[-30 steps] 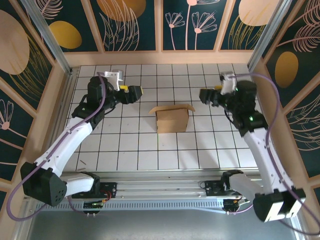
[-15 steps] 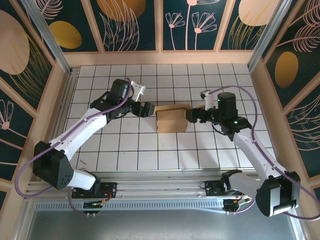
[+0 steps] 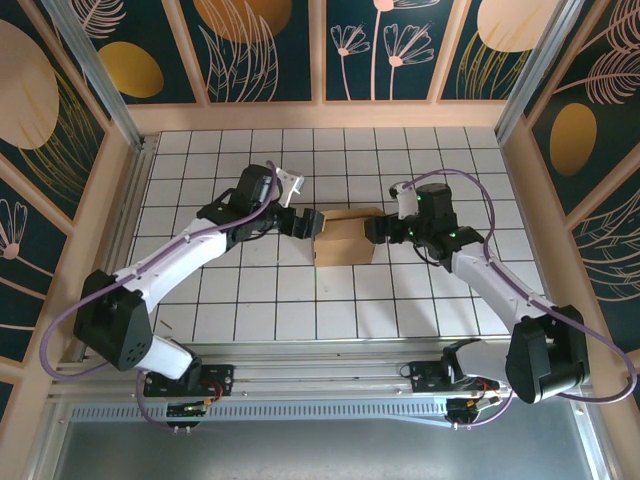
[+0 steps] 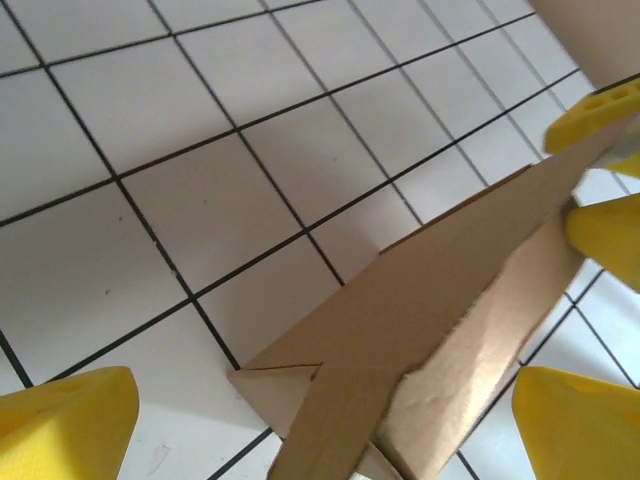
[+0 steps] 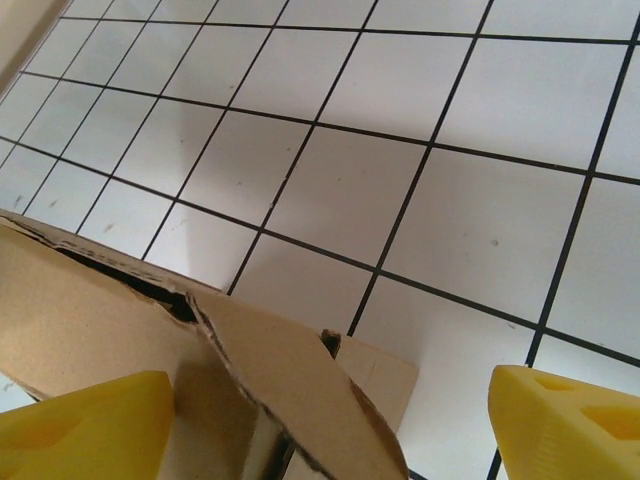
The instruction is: Fold the paper box
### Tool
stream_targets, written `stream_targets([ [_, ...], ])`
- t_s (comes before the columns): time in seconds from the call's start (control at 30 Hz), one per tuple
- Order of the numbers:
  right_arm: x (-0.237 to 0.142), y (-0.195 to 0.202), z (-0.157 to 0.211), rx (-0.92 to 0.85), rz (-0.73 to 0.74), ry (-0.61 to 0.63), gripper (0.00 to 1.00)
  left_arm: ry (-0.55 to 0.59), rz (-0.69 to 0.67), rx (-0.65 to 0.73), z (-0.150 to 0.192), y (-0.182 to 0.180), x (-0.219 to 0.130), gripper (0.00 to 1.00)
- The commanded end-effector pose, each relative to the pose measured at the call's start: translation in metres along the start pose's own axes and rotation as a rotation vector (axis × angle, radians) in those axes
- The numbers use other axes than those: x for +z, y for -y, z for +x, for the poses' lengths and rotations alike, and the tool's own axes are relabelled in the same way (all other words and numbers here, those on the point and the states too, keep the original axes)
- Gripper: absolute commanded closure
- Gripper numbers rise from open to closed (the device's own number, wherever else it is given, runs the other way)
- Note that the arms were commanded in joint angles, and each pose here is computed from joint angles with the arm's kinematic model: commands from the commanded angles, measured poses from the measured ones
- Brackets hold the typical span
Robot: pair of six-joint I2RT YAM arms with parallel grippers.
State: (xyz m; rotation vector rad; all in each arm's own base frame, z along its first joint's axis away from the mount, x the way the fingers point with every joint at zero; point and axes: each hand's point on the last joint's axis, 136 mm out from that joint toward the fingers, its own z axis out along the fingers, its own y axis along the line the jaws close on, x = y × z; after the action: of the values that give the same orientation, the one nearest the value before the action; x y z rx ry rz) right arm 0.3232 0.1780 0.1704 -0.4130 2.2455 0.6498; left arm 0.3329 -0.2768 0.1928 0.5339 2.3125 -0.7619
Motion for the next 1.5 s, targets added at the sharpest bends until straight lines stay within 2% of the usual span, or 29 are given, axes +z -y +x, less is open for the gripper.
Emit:
stream_targets([
  [0.0, 0.007, 0.007, 0.003, 0.028, 0.054, 0.007, 0.18, -0.003, -0.096, -0.029, 0.005, -0.016, 0.015, 0.08],
  [0.3, 0.021, 0.011, 0.037, 0.062, 0.109, -0.113, 0.26, -0.034, -0.092, -0.078, 0.02, -0.013, 0.038, 0.18],
  [0.47, 0.025, 0.012, 0.053, 0.063, 0.151, -0.154, 0.25, -0.067, -0.177, -0.091, 0.035, -0.028, 0.046, 0.24],
  [0.57, 0.018, 0.002, 0.038, 0.059, 0.12, -0.11, 0.24, -0.075, -0.142, -0.092, 0.041, -0.023, 0.046, 0.24],
  [0.7, -0.004, -0.012, -0.001, 0.04, 0.096, -0.003, 0.2, -0.024, -0.094, -0.081, 0.026, -0.01, 0.034, 0.24],
  [0.87, -0.029, -0.027, -0.041, 0.008, 0.07, 0.11, 0.14, 0.067, -0.088, -0.034, -0.004, 0.002, 0.007, 0.13],
  [1.0, -0.041, -0.026, -0.057, -0.038, 0.078, 0.154, 0.15, 0.133, -0.039, 0.0, -0.022, 0.018, -0.014, 0.12],
  [1.1, -0.043, -0.015, -0.056, -0.093, 0.098, 0.131, 0.2, 0.157, 0.0, 0.028, -0.027, 0.029, -0.029, 0.15],
  [1.2, -0.044, -0.005, -0.049, -0.117, 0.058, 0.08, 0.26, 0.129, -0.072, 0.038, -0.02, 0.018, -0.038, 0.22],
  [1.27, -0.042, -0.004, -0.043, -0.13, 0.008, 0.042, 0.33, 0.082, -0.149, 0.039, -0.013, 0.006, -0.039, 0.25],
  [1.47, -0.033, -0.022, -0.031, -0.145, -0.129, -0.02, 0.37, -0.043, -0.205, 0.03, 0.005, -0.007, -0.028, 0.28],
])
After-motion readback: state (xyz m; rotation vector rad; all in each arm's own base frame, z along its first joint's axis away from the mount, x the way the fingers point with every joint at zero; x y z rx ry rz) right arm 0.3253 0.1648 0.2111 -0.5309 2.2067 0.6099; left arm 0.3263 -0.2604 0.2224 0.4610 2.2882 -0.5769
